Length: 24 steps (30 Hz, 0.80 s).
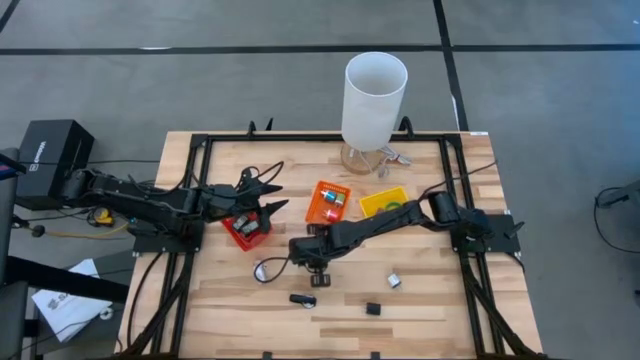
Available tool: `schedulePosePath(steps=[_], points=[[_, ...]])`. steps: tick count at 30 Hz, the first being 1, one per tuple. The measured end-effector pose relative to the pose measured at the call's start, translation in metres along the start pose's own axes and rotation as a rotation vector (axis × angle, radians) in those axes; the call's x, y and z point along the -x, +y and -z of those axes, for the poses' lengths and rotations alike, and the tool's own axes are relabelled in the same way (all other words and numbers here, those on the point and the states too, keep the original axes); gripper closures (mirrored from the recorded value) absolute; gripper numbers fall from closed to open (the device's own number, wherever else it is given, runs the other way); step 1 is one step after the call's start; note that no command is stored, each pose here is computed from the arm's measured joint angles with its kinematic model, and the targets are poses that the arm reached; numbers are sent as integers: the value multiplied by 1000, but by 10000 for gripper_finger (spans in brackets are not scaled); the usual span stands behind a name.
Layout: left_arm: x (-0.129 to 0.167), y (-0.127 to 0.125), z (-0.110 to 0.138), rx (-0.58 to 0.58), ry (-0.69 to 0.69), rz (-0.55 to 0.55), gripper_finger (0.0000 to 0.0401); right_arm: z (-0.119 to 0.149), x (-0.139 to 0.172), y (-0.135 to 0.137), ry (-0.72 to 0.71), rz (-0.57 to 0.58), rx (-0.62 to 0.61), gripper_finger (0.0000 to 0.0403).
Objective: Pick & Place Office items
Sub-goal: Put the gold wrist watch into the yellow bin
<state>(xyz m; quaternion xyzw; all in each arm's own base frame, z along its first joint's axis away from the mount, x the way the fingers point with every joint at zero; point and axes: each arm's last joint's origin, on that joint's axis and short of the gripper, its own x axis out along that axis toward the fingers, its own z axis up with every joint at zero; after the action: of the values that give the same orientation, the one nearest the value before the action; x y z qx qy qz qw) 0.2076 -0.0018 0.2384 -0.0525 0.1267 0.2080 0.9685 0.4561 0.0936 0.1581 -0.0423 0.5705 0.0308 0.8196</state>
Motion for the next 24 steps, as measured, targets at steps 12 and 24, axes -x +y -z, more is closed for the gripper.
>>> schedulePosePath(steps=[12, 24], points=[[0, 0, 0, 0, 2, 5, 197, -12, 51, 10, 104, 114, 93, 397], [0, -1, 0, 0, 7, 31, 197, 1, 99, 16, 332, 282, 168, 395]])
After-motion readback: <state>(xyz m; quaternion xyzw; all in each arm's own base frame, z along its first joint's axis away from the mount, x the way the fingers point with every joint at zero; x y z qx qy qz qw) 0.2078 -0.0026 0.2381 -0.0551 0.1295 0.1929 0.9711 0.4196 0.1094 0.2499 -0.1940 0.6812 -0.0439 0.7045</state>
